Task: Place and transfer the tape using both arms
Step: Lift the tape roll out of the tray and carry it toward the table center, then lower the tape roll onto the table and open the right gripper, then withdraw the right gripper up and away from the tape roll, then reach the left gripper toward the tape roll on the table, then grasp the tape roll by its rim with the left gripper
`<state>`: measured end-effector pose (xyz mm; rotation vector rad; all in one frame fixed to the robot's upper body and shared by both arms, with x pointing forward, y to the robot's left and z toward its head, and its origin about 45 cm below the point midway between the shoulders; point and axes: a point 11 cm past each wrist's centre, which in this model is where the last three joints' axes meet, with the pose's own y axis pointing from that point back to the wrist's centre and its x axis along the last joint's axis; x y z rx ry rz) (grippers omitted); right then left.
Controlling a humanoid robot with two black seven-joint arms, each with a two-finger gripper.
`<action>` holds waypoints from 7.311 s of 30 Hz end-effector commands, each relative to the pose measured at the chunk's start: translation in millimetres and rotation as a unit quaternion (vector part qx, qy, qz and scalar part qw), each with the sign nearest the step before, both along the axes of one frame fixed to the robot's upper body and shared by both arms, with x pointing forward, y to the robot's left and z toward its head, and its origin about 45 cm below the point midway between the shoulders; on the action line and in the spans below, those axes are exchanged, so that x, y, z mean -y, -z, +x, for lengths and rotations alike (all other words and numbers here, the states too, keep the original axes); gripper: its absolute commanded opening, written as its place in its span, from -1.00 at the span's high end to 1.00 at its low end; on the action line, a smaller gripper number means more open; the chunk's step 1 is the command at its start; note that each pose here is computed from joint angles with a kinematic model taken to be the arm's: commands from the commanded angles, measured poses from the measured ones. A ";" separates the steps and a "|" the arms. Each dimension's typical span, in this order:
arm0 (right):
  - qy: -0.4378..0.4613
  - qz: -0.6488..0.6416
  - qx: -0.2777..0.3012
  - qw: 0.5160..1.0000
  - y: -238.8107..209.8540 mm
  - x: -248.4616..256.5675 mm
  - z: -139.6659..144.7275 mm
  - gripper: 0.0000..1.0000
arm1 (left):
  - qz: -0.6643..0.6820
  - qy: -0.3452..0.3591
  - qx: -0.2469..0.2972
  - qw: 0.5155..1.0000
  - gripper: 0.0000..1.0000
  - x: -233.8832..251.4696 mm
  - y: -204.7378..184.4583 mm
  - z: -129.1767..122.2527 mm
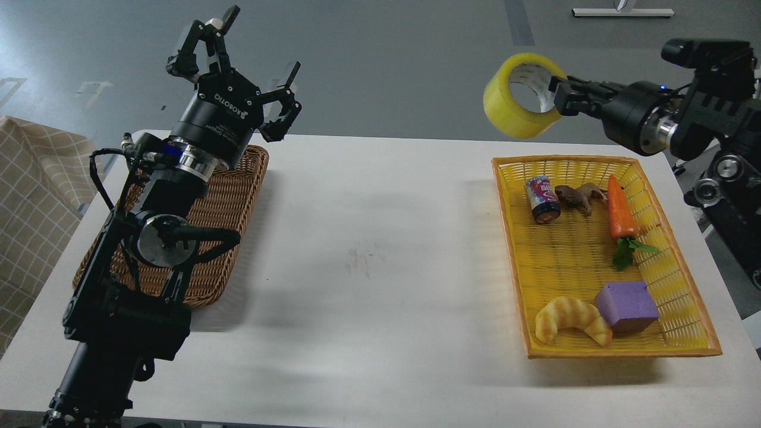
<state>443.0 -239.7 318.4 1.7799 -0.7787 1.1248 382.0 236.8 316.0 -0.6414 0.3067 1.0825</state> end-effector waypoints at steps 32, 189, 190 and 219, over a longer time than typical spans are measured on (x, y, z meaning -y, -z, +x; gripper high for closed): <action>-0.123 0.004 -0.131 0.984 131.5 -137.4 -69.0 0.57 | 0.001 -0.010 0.002 1.000 -0.96 -9.1 -1.6 0.2; -0.071 0.765 -0.080 0.635 -63.6 -18.2 -73.2 -1.00 | 0.828 0.148 0.260 0.474 -0.88 79.5 210.9 -25.8; -0.071 0.765 -0.080 0.635 -63.4 -18.2 -73.6 -0.99 | 0.829 0.149 0.260 0.473 -0.88 78.7 211.1 -25.7; -0.038 0.769 -0.093 0.632 -36.8 -9.3 -79.2 -1.00 | 0.821 0.164 0.234 0.493 0.14 83.9 226.0 -25.2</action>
